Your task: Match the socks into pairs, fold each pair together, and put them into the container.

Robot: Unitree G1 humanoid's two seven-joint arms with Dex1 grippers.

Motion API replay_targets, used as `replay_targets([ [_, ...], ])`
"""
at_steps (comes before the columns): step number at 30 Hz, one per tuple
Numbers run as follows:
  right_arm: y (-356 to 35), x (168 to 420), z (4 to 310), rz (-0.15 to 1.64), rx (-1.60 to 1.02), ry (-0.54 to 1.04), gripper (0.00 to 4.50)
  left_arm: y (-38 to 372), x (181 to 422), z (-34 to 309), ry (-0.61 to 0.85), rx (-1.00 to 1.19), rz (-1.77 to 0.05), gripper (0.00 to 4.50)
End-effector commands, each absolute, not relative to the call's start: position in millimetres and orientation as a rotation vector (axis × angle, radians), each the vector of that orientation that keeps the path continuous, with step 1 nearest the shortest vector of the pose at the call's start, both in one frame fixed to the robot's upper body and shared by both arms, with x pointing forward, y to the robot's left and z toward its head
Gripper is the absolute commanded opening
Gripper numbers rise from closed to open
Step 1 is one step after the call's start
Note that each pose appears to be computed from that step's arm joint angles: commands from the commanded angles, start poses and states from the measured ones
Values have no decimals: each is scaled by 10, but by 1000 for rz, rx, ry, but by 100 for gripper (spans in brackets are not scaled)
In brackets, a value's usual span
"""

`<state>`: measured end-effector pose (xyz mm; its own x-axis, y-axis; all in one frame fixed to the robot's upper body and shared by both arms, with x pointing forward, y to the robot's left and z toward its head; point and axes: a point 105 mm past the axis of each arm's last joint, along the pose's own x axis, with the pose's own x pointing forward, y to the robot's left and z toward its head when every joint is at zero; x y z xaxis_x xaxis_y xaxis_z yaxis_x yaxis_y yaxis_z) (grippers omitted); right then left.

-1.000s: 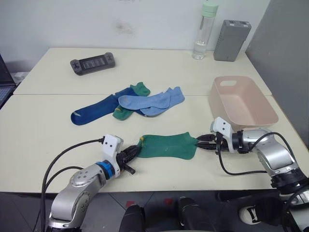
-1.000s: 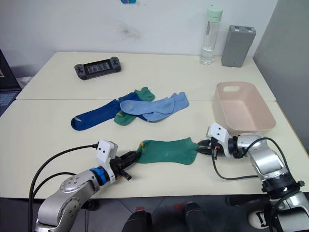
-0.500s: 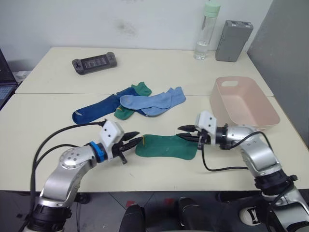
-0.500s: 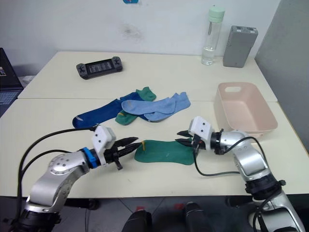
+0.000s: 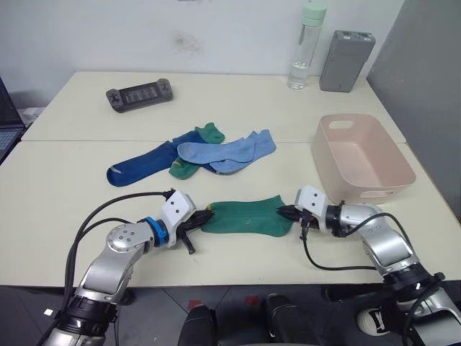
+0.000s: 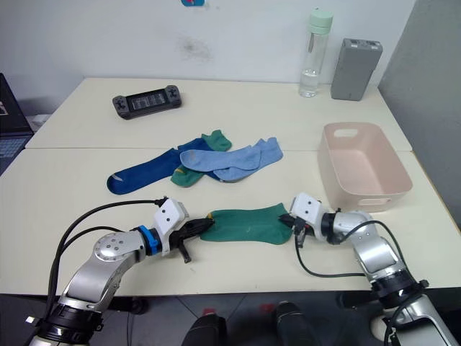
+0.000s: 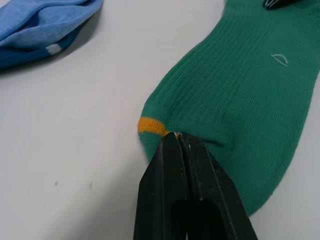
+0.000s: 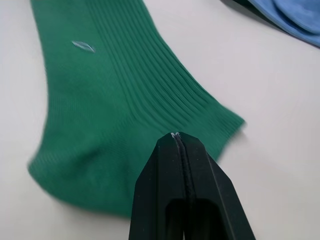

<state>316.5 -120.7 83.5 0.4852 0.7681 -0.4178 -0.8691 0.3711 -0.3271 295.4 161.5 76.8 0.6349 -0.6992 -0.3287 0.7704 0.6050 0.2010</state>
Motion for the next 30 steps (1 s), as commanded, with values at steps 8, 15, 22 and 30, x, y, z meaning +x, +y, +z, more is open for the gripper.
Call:
replay_targets([
  [8, -1116, 3049, 1401, 1117, -407, 43, 3, 1758, 2891, 1389, 28, 119, -835, 3],
  [15, -1154, 3193, 1799, 1001, -439, -51, 167, 2486, 2855, 1481, 63, 165, -592, 156],
  [22, -1062, 3236, 1857, 989, -459, -91, 411, 2570, 2853, 1336, 82, 166, -503, 382],
  [30, -781, 3177, 1917, 1086, -455, -136, 450, 2297, 3310, 1353, 8, 103, -403, 449],
])
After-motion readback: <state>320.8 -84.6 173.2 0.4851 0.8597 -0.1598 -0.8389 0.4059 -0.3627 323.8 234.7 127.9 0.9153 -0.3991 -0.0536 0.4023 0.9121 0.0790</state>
